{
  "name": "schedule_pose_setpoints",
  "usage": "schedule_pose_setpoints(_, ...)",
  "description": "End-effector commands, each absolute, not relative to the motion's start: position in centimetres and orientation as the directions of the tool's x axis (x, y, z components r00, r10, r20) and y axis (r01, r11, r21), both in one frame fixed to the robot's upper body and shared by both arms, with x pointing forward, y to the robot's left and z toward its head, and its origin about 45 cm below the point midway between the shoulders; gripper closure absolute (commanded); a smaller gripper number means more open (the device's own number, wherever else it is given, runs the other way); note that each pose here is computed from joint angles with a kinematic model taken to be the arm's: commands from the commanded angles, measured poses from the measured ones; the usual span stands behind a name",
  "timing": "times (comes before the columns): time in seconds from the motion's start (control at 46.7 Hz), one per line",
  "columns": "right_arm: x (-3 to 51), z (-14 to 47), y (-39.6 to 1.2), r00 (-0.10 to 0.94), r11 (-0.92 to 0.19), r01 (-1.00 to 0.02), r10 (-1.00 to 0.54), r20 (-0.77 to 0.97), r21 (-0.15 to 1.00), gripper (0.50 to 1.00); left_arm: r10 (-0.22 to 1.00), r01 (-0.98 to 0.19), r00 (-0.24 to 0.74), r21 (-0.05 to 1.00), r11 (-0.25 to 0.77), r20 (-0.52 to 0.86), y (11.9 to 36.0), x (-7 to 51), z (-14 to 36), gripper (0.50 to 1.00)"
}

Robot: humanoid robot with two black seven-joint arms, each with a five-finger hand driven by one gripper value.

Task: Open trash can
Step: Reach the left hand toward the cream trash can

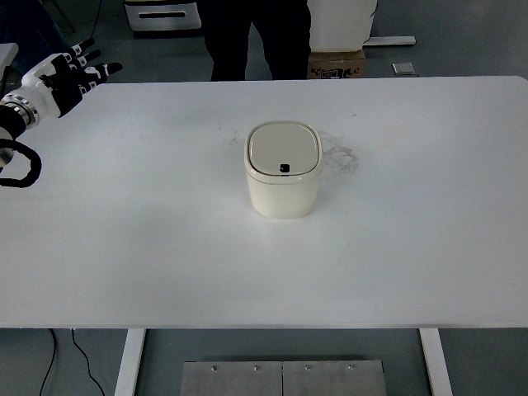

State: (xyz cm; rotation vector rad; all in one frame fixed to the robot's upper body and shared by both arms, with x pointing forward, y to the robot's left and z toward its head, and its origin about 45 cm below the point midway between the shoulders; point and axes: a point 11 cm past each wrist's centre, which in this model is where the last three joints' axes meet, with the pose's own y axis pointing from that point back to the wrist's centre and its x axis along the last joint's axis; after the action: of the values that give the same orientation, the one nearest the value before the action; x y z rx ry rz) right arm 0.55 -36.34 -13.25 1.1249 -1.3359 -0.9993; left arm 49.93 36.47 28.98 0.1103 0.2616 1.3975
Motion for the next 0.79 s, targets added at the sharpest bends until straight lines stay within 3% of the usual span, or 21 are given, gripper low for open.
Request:
schedule_pose_setpoints(0.0,0.5,-13.3,-36.3,0.019,0.202,-0.08,-0.979,0.204,0.976,0.509,0.981,-0.947,0.177,0.258,0.191,-0.075,35.8,49.9,28.5,0.5)
schedule_pose_setpoints(0.407,0.5,-13.3,-36.3,0.019,0.202,-0.08,-0.979,0.204,0.976,0.511,0.879,-0.842,0.442,0.42,0.339,0.179,30.6,48.1,28.2,0.5)
schedule_pose_setpoints(0.771,0.5,-13.3,-36.3,0.019,0.202,-0.08,-0.979,0.204,0.976,0.509,0.699,-0.753,0.631,0.48,0.45,0.336,25.1,47.0,33.3,0.5)
